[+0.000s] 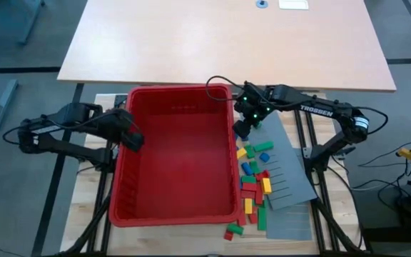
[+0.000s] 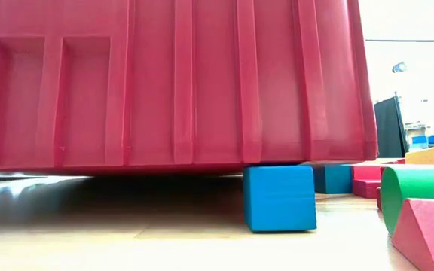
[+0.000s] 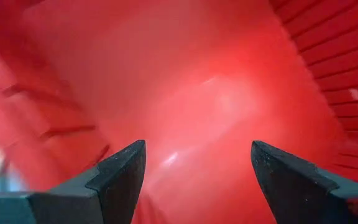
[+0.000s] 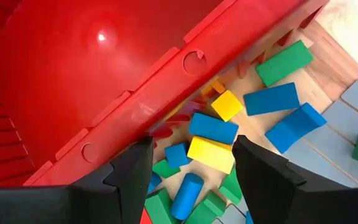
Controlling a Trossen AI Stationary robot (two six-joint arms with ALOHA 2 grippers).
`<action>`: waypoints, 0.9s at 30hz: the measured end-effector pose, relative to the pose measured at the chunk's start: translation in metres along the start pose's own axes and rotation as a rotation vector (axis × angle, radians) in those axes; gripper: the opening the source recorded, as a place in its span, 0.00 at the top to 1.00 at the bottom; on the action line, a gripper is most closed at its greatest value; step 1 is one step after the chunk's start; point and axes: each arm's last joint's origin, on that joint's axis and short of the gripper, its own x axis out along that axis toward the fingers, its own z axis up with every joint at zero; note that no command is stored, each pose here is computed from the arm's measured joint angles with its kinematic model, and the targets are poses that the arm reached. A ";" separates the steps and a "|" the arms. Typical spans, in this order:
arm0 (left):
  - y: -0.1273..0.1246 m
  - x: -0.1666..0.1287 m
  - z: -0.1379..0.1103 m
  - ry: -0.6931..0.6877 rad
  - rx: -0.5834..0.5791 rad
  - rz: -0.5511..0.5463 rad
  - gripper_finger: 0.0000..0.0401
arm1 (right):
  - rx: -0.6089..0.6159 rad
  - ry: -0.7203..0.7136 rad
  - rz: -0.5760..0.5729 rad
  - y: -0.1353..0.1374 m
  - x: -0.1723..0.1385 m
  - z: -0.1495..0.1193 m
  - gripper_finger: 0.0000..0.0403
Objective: Sort blocks
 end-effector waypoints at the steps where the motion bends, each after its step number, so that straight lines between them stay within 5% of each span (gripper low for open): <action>1: 0.002 -0.004 -0.001 0.008 -0.013 0.019 0.31 | 0.000 -0.001 0.001 0.000 0.000 0.000 0.50; 6: 0.013 -0.018 -0.006 0.072 -0.094 0.134 0.31 | -0.004 -0.009 0.011 0.001 0.000 0.001 0.51; 12: 0.014 -0.013 -0.008 0.079 -0.109 0.134 0.31 | -0.013 -0.030 0.035 0.002 0.000 0.004 0.54; 27: 0.020 0.028 -0.021 0.255 -0.095 0.234 0.31 | -0.087 -0.207 0.424 0.032 -0.016 0.029 0.67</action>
